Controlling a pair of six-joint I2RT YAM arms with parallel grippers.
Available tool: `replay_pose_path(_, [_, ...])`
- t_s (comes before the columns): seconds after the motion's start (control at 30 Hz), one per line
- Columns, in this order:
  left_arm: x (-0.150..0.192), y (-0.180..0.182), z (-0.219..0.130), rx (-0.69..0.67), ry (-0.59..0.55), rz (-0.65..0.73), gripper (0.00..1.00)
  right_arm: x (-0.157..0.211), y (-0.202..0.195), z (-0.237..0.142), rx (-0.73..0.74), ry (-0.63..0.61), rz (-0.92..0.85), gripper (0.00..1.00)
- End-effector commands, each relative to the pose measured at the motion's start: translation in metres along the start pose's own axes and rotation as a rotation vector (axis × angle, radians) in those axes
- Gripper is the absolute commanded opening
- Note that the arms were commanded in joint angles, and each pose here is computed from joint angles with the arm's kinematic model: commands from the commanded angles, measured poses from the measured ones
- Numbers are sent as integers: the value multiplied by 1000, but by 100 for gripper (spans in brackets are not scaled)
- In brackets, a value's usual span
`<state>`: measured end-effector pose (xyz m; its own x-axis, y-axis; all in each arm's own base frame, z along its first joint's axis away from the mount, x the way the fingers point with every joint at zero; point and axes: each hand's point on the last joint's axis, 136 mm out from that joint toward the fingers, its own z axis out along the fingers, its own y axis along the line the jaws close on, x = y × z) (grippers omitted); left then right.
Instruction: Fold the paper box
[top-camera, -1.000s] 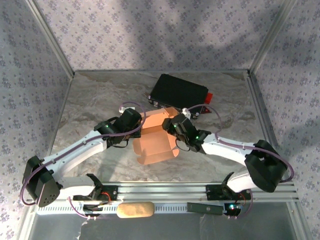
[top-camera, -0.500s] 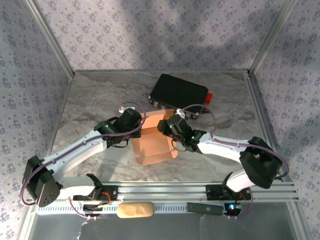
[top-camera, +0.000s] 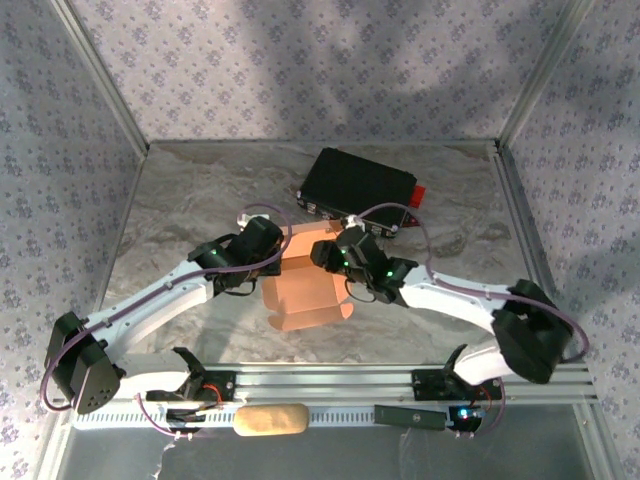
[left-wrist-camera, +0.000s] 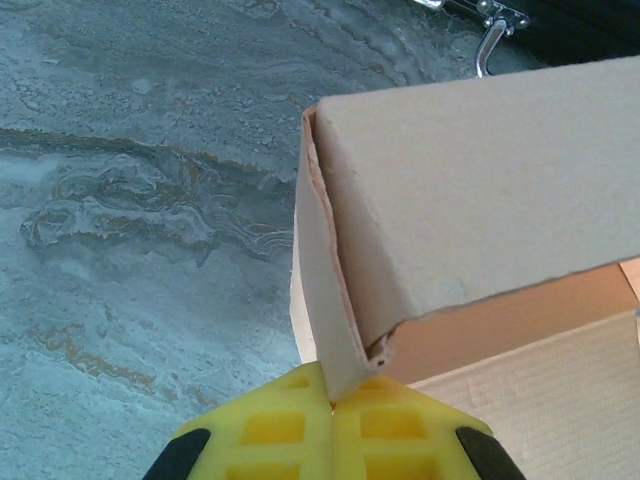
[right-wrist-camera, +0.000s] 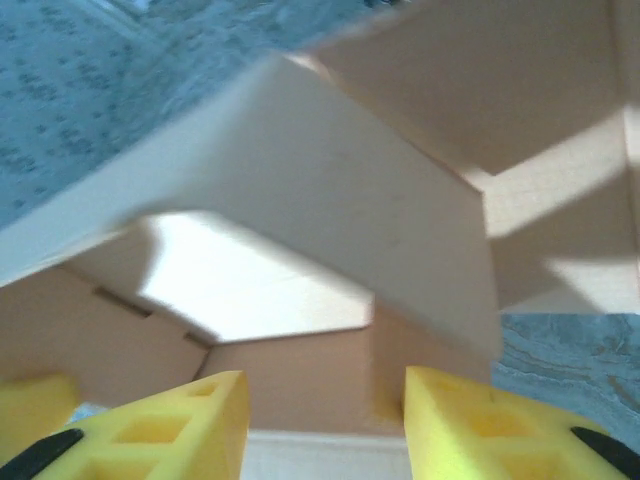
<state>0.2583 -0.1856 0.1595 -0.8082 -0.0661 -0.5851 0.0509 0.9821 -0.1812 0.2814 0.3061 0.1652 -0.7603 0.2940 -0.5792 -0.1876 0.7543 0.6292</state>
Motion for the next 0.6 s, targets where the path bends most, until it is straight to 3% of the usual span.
replay_pose_path(0.0, [-14,3,-14,23,-31,-11,0,-22,38,-35,-159,27,-179,48])
replay_pose_path(0.1, [-15,7,-16,75,-23,-32,0,-30,43,-61,-291,76,-262,49])
replay_pose_path(0.3, [-22,-1,-28,285,15,-16,0,-97,11,-122,-450,-70,-124,50])
replay_pose_path(0.43, [-24,-13,-39,410,73,49,0,-112,3,-123,-521,-10,-110,39])
replay_pose_path(0.57, [-28,-19,-40,533,134,53,0,-107,10,-118,-611,58,-151,38])
